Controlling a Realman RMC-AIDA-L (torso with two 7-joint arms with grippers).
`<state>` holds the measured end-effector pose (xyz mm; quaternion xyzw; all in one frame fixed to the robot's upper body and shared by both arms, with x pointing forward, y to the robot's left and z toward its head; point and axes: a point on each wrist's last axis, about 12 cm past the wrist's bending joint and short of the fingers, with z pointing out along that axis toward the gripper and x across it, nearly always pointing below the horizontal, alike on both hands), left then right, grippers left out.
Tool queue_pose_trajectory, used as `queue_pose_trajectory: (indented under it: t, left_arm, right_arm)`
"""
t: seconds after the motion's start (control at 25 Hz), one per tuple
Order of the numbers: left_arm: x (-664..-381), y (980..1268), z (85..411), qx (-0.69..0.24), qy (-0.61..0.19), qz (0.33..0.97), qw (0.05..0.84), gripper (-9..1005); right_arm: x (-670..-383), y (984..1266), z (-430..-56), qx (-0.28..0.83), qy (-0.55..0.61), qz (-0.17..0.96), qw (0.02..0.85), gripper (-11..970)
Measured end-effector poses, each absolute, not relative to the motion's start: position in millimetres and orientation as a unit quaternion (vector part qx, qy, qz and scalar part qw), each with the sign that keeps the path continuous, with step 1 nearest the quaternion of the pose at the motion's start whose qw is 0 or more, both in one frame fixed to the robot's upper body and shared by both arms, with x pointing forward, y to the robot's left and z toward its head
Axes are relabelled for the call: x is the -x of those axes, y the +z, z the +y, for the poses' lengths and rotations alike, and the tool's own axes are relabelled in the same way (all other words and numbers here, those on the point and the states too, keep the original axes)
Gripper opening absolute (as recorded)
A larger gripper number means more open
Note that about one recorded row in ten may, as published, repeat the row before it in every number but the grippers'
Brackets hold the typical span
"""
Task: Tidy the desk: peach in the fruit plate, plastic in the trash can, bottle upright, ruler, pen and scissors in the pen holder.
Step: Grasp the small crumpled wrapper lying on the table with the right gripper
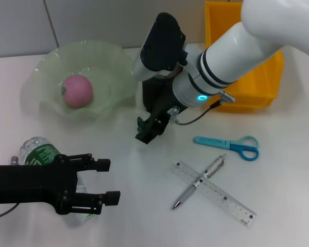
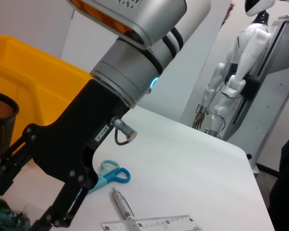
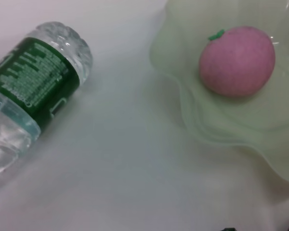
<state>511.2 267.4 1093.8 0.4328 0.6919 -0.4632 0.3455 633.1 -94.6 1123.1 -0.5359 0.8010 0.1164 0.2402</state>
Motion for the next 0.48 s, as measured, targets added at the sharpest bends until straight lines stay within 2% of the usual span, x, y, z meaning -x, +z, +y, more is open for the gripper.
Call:
queue_pose_trajectory:
  t: [0.48]
  left_arm:
    - [-510.8, 1093.3, 266.8, -0.432, -0.464, 0.692, 0.345, 837]
  right_arm:
    - [-634.3, 1116.4, -94.4, 0.536, 0.101, 0.8, 0.248, 807]
